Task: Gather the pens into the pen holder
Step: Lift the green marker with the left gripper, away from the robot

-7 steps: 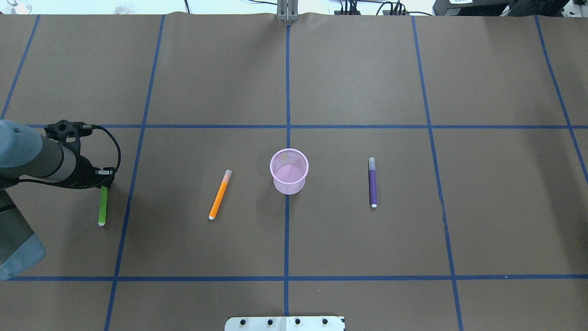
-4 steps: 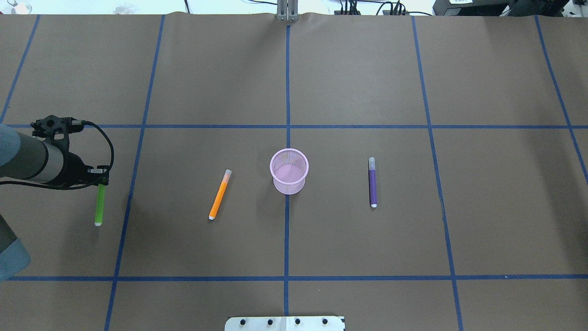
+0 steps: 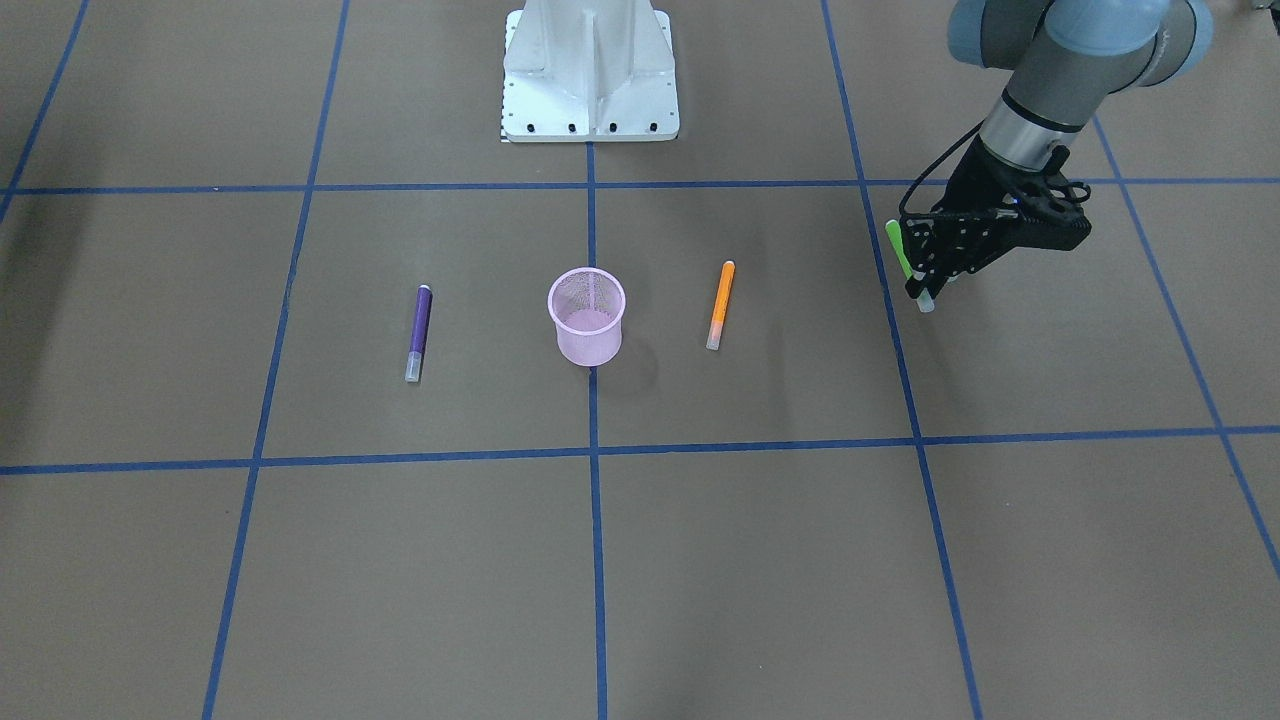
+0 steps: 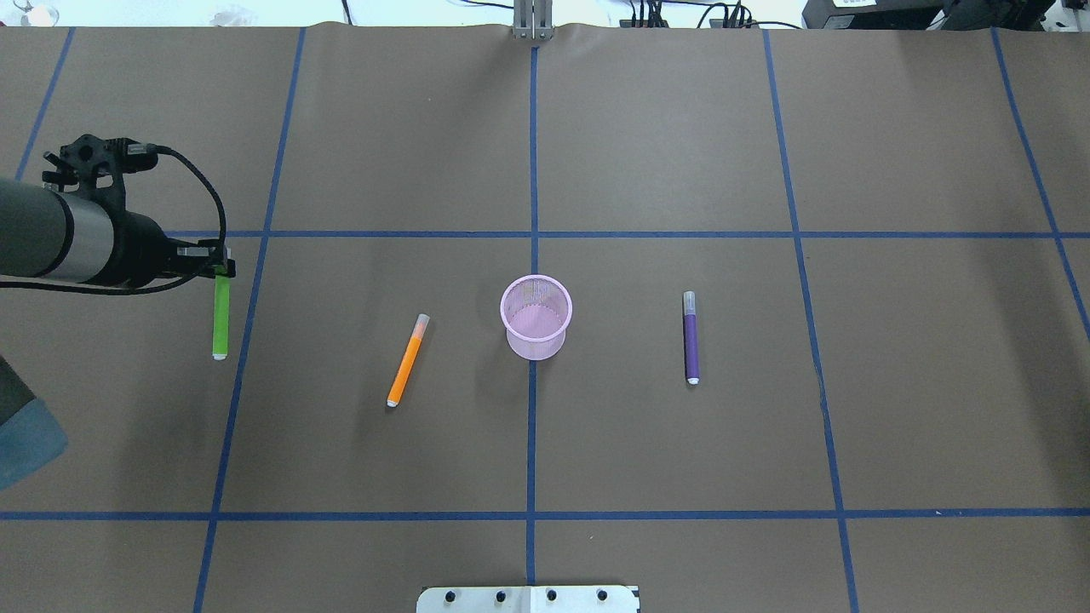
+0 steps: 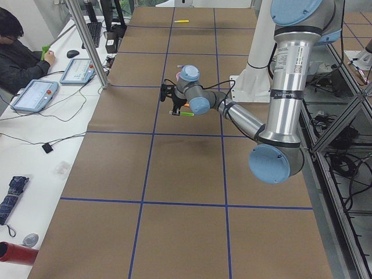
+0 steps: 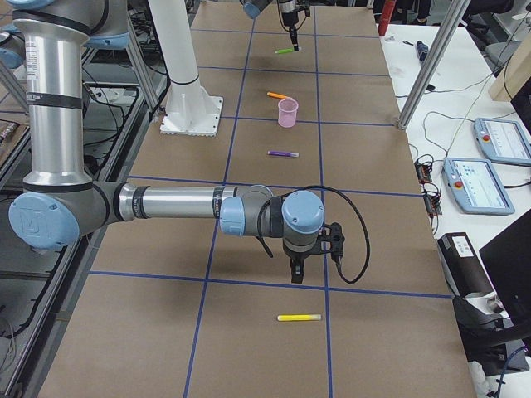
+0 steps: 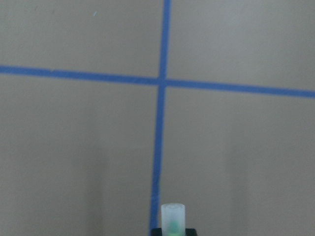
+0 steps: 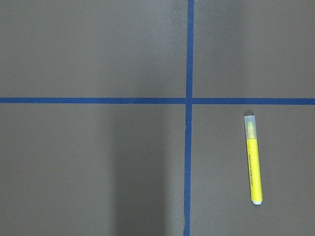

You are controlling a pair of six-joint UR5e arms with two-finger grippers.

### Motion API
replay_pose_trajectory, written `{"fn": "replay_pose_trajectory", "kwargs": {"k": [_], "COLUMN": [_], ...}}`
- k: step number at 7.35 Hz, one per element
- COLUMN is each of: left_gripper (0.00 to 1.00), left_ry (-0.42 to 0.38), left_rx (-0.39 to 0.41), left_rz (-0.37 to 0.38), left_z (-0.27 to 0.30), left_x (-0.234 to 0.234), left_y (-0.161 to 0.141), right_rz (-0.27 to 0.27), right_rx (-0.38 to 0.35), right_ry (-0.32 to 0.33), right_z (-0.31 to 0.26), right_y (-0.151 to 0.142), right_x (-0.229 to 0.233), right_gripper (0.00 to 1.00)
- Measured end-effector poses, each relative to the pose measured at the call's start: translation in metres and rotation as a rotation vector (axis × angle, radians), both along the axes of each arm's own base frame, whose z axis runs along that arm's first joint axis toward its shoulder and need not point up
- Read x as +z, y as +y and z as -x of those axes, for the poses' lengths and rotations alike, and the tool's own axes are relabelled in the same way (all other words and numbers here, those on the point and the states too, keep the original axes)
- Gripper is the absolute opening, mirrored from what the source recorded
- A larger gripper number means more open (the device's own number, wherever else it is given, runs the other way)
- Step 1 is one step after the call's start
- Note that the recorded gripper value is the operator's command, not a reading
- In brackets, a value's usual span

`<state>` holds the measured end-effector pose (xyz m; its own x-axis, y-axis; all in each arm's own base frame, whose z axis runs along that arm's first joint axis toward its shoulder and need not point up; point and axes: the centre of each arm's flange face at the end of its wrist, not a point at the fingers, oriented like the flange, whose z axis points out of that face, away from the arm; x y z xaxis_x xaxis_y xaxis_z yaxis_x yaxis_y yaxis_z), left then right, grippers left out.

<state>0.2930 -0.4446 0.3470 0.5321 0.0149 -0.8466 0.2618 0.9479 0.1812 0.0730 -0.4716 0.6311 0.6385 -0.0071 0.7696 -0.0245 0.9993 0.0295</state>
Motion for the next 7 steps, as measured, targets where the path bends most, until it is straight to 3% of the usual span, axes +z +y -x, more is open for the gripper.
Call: {"fn": "replay_pose_trajectory", "kwargs": {"k": [3,7], "left_gripper": [0.0,0.0], "left_ry": [0.07,0.08], "left_rx": [-0.115,-0.356], "left_rz": [-0.135,-0.268], "left_z": [-0.005,-0.016], "left_x": [-0.083,-0.139], "left_y": [-0.029,-0.041], "right_rz": [-0.02,-0.057], "right_rx": [-0.071,-0.115], "right_ry": [0.006,0.035], "right_z": [0.024,0.035], "right_y": [-0.02,-0.033], "right_x": [0.008,0.075], "right_gripper": [1.0,0.99]}}
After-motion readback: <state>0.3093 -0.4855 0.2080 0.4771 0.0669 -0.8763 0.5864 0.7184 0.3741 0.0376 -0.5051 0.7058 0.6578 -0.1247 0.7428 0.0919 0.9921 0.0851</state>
